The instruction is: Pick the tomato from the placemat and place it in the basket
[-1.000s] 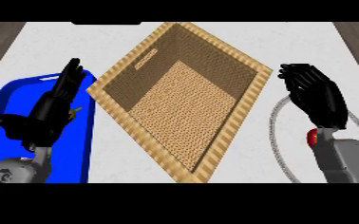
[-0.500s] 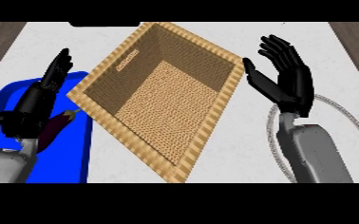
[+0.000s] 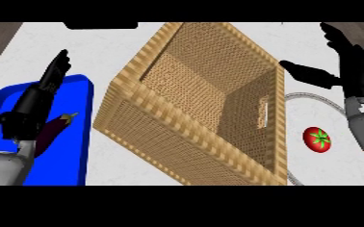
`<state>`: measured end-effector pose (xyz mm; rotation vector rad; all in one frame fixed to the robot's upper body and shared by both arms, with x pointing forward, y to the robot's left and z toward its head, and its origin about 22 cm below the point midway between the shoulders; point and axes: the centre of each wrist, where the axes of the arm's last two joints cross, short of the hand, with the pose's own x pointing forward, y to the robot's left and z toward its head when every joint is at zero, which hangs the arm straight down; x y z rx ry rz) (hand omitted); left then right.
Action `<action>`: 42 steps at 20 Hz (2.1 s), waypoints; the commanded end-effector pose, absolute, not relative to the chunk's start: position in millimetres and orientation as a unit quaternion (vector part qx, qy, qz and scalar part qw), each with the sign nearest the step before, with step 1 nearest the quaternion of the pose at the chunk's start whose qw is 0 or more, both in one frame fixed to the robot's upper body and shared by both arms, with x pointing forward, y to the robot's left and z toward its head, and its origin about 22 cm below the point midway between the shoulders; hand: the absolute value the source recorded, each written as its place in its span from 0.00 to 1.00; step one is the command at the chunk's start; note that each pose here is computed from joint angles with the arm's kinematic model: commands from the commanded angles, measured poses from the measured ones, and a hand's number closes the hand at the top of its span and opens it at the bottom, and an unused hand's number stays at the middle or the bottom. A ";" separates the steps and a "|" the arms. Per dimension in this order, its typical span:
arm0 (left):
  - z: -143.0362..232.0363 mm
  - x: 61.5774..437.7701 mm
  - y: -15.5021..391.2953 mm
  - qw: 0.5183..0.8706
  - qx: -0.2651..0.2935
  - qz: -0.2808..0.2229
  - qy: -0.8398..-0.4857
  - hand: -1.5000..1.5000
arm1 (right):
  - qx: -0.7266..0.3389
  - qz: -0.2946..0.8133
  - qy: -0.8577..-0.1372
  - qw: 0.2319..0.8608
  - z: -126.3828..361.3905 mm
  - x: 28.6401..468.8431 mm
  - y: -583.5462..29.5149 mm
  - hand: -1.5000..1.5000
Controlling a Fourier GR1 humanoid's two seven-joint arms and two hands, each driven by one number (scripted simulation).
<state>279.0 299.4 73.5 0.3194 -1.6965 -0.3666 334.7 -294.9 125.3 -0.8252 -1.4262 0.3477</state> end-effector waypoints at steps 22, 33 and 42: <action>82.4 278.8 291.0 0.623 0.133 -0.162 -0.753 0.50 | -0.301 0.459 -0.289 0.784 240.9 308.2 -328.0 0.00; 83.5 279.3 282.3 0.628 0.122 -0.163 -0.751 0.50 | -0.284 0.490 -0.215 0.796 153.8 298.0 -343.4 0.00; 74.3 302.3 264.2 0.624 0.120 -0.170 -0.754 0.50 | -0.300 0.473 -0.218 0.799 122.0 314.6 -353.2 0.00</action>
